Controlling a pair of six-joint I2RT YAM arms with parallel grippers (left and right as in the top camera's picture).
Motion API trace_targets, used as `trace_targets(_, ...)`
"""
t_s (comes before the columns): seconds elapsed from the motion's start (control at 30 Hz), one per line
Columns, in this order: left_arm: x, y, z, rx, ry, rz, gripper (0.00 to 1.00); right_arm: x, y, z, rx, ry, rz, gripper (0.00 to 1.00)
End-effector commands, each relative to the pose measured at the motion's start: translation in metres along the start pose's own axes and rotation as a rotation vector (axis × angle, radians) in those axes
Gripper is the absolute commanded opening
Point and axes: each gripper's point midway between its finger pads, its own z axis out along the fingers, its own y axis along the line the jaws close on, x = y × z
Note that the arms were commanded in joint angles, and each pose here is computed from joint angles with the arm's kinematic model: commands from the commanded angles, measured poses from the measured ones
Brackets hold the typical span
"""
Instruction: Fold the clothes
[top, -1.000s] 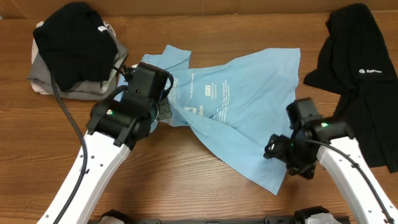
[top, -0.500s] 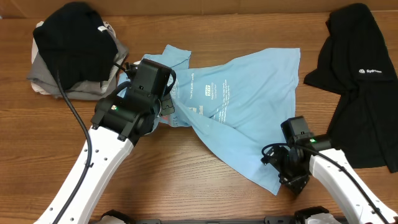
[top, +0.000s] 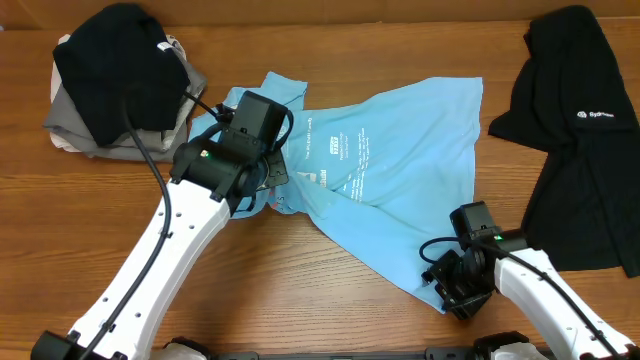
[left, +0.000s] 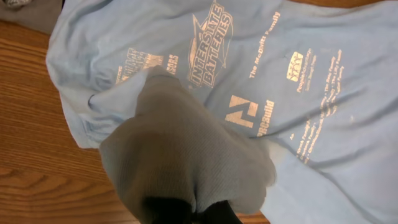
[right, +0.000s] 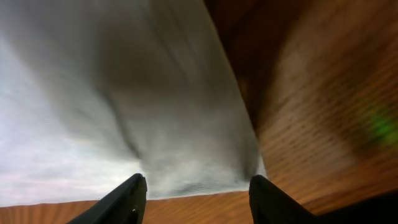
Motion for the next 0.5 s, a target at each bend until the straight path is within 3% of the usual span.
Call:
trace_targets(0.0,-0.004,-0.001,-0.003,0.013,-0.001,-0.030,0.04,0.009,0.002,0.001,-0.022,0.045,-0.013,0.57)
trace_targets(0.47,-0.003,0.000,-0.002,0.009,0.002,-0.029,0.04,0.014,-0.009,0.006,0.011,0.071,-0.004,0.55)
